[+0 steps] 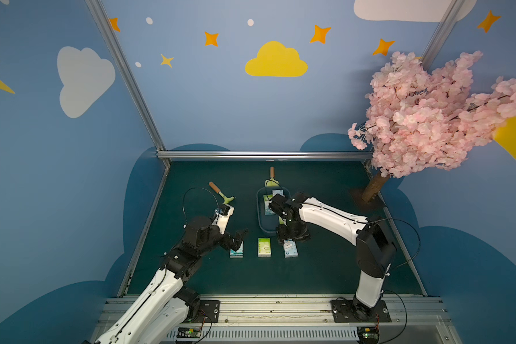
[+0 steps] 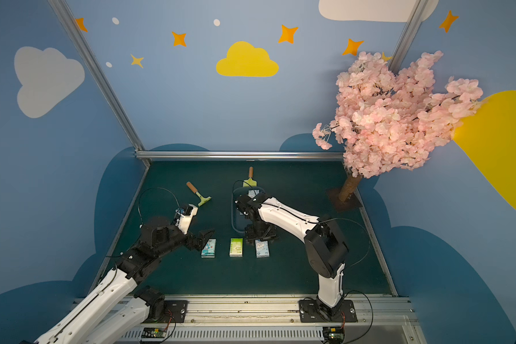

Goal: Take the pocket tissues out of the storage box
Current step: Place the pocket tissues at the center of the board, then pick up the pocket tissues from the storage box.

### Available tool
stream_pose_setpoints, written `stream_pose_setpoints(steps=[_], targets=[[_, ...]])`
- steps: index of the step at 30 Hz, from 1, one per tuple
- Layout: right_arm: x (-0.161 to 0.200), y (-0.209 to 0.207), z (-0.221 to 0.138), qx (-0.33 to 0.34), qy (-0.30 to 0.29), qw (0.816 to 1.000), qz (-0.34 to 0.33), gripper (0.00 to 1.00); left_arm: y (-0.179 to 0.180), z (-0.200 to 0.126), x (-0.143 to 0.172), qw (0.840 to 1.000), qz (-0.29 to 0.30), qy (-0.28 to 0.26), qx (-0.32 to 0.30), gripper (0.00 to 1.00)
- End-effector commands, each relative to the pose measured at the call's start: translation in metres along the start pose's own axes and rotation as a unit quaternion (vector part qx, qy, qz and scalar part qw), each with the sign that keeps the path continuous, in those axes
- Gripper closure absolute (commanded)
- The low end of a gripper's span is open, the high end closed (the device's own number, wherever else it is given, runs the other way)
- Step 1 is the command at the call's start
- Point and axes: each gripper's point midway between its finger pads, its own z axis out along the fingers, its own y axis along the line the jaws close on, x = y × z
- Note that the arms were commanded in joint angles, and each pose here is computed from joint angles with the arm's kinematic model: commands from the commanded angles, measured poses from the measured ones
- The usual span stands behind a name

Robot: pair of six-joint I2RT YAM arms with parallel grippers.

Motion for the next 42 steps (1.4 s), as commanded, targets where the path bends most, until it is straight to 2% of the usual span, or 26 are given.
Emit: stream_pose_setpoints(steps=[1, 7, 15, 29, 42], targets=[[-0.003, -0.012, -0.031, 0.017, -0.022, 1.000, -0.008, 0.17, -0.002, -0.001, -0.005, 1.000, -0.002, -0.014, 0.007, 0.00], [-0.036, -0.005, -0.053, 0.006, -0.056, 0.998, -0.012, 0.17, -0.006, 0.000, -0.006, 1.000, 0.001, -0.019, 0.019, 0.00], [-0.084, 0.000, -0.051, 0.003, -0.075, 0.997, -0.005, 0.21, -0.005, 0.000, -0.006, 1.000, 0.007, -0.021, 0.016, 0.00], [-0.121, 0.007, 0.004, 0.015, -0.032, 0.999, 0.001, 0.21, -0.002, 0.002, -0.008, 0.999, 0.025, -0.022, 0.008, 0.00], [-0.129, -0.004, 0.046, 0.055, 0.004, 0.998, -0.001, 0.21, 0.002, 0.006, -0.004, 1.000, 0.026, -0.013, 0.000, 0.00]])
